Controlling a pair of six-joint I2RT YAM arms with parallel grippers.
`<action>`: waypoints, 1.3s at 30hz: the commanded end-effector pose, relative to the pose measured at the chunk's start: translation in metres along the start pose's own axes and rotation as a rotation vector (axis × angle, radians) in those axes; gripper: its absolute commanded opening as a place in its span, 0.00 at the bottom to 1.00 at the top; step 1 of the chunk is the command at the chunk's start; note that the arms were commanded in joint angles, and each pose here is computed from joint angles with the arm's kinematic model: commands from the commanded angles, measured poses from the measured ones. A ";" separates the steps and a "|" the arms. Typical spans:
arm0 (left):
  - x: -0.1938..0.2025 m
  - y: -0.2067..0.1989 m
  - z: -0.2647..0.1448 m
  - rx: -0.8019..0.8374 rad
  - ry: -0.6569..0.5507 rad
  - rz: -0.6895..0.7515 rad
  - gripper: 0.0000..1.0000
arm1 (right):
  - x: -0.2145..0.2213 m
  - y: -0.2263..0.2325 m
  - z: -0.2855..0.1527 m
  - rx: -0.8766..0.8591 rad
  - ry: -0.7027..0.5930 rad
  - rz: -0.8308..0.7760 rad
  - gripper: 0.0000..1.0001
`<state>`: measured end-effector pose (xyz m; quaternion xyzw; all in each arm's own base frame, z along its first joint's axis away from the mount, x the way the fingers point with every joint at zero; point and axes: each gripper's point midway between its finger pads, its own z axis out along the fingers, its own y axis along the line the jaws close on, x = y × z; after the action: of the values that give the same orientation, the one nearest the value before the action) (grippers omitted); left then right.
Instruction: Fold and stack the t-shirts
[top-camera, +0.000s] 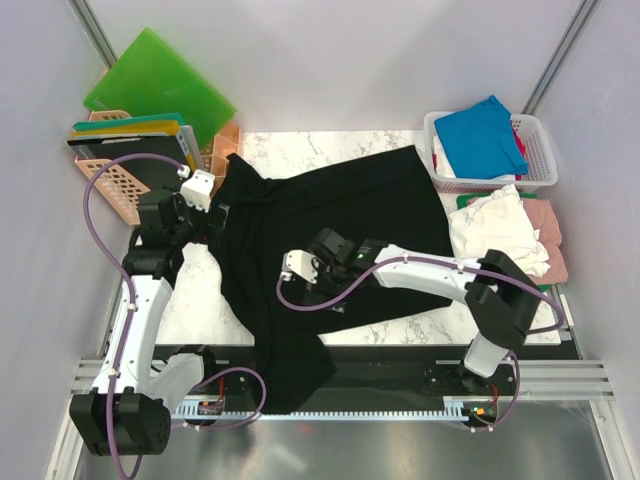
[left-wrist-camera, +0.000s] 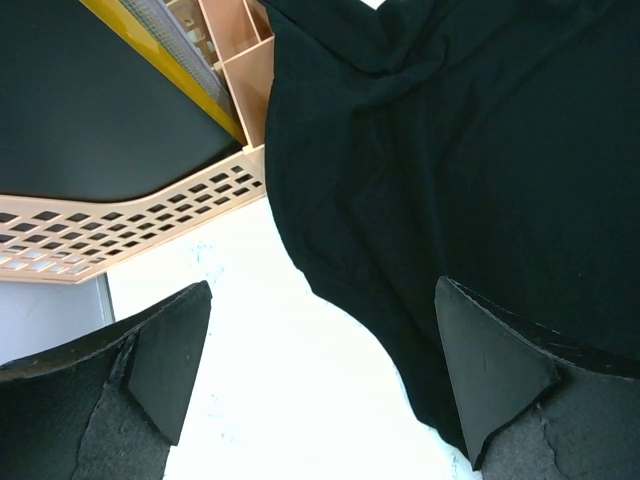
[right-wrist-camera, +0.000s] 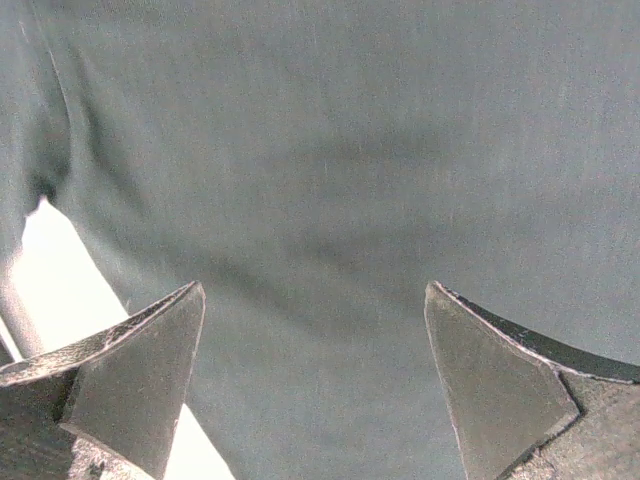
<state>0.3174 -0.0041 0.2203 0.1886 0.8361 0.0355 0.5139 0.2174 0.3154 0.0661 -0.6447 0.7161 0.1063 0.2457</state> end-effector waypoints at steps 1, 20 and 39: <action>-0.001 0.007 -0.006 -0.030 -0.004 0.040 1.00 | -0.055 -0.013 0.007 0.027 -0.123 -0.041 0.98; 0.021 0.008 0.004 -0.044 0.057 0.056 1.00 | -0.213 0.088 0.052 -0.090 -0.342 -0.108 0.96; 0.003 0.023 -0.010 -0.133 -0.023 0.079 1.00 | -0.187 0.103 0.113 -0.055 -0.265 -0.067 0.91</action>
<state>0.3059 0.0141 0.1853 0.1873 0.8563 0.0797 0.4746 0.1438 0.5349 0.0362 -0.6722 0.6509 0.1941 0.2946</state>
